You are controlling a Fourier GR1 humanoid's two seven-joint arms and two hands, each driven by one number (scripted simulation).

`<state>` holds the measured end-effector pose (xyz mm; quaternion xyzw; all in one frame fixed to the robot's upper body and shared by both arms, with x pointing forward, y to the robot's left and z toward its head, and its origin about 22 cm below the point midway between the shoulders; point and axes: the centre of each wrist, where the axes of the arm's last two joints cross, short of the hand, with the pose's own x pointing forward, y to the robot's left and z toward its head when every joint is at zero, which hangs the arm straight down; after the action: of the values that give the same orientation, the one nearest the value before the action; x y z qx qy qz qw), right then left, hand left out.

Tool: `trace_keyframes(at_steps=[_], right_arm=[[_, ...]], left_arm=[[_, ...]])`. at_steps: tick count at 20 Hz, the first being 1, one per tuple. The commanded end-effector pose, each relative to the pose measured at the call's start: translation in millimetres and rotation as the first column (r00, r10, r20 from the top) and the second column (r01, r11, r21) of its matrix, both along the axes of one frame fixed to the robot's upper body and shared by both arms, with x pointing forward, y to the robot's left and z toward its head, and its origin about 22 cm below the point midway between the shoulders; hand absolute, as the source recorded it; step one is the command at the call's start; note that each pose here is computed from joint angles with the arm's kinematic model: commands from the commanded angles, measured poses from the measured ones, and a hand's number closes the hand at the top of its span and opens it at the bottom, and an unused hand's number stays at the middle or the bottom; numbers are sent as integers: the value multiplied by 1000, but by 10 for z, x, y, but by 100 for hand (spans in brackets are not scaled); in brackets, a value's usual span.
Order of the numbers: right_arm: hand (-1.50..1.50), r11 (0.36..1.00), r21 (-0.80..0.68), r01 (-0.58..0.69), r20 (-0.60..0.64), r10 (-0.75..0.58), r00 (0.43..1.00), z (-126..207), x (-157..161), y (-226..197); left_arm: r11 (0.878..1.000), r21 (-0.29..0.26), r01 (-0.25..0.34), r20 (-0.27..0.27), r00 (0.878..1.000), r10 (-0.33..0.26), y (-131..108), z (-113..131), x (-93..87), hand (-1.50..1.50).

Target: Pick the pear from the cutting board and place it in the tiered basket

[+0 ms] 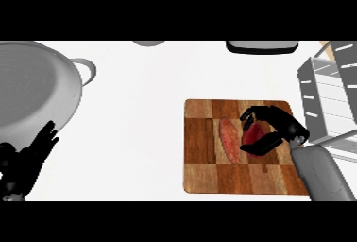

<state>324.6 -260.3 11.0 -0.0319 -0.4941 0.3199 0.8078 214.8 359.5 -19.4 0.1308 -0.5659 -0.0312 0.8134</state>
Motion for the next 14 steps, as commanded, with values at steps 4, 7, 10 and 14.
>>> trace_keyframes(at_steps=[4,7,10,14], right_arm=[[150,994,21,103,45,-104,994,210,-13,-113],[150,985,-10,172,60,-171,983,362,-89,-372],[150,957,-189,219,218,-176,960,466,-261,152],[150,863,-456,217,407,-14,913,826,-336,668]], left_arm=[[1000,4,-17,1,1000,17,-79,98,166,0],[1000,-3,-24,-18,1000,24,-1,54,134,0],[1000,5,-14,-23,1000,14,126,106,2,0],[999,6,-36,-45,998,36,70,-23,-53,0]])
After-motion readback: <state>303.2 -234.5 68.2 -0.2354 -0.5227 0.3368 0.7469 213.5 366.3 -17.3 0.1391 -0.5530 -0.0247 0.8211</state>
